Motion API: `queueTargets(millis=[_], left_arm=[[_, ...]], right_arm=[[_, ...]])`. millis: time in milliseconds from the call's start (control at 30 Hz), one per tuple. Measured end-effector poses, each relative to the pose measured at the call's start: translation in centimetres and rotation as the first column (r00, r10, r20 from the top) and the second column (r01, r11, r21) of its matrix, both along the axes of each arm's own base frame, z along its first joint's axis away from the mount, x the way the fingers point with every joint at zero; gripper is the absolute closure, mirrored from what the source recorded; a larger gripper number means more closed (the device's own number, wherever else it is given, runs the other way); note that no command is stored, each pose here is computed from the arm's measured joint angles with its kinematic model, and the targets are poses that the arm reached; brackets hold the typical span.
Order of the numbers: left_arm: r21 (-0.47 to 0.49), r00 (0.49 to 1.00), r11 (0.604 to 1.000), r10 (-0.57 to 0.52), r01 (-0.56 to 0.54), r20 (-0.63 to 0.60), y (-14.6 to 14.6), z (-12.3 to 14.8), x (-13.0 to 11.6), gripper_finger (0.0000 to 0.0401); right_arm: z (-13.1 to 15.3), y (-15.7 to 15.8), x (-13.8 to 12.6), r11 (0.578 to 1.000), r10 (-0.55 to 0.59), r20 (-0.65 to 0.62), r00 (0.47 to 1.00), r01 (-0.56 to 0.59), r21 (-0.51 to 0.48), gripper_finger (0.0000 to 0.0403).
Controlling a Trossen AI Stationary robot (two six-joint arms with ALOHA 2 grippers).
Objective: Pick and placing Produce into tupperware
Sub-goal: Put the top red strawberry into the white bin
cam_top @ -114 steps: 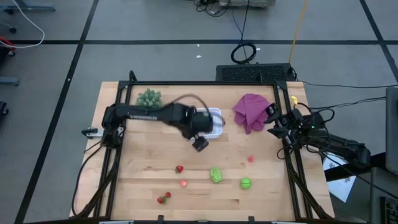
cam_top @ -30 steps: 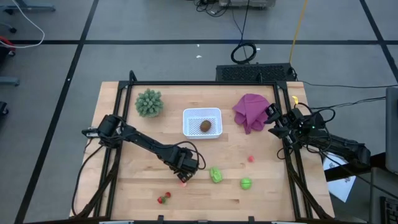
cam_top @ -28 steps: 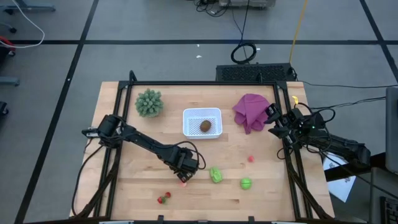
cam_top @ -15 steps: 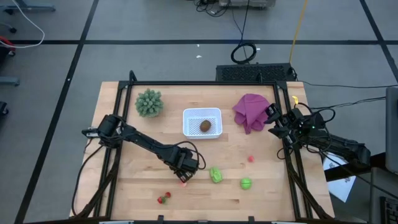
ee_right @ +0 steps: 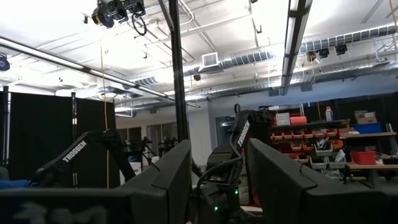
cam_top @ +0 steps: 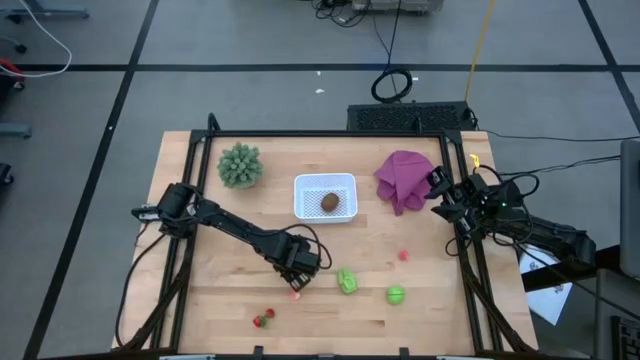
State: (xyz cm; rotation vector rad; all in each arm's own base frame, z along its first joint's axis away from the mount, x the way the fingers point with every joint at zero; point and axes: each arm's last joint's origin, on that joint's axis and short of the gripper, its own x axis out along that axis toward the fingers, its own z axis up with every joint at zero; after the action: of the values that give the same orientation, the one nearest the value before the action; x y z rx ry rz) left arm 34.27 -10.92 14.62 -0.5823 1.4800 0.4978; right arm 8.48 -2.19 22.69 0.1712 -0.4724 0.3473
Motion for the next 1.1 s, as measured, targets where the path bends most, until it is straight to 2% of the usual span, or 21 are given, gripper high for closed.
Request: queueTargets(millis=[233, 567, 867, 1100], left_arm=[[-0.002, 1.0, 1.0, 0.002, -0.002, 0.011, 0.0, 0.5, -0.1, 0.0233], [-0.004, 0.992, 1.0, 0.03, -0.03, 0.119, 1.0, 4.2, -0.6, 0.0233], [-0.027, 0.965, 0.996, 0.091, -0.087, 0.244, 4.7, 8.5, -1.1, 0.0233], [0.078, 0.937, 0.994, 0.039, -0.07, 0.348, 8.9, 13.2, 0.1, 0.0233]], right_arm=[[0.0, 0.0, 0.0, 1.0, -0.003, 0.001, 1.0, 0.003, 0.0, 0.0252], [0.0, 0.0, 0.0, 1.0, -0.003, 0.001, 1.0, 0.003, -0.001, 0.0252], [0.0, 0.0, 0.0, 1.0, -0.004, 0.002, 1.0, 0.004, -0.001, 0.0252], [0.0, 0.0, 0.0, 1.0, -0.003, 0.001, 1.0, 0.003, -0.001, 0.0252]])
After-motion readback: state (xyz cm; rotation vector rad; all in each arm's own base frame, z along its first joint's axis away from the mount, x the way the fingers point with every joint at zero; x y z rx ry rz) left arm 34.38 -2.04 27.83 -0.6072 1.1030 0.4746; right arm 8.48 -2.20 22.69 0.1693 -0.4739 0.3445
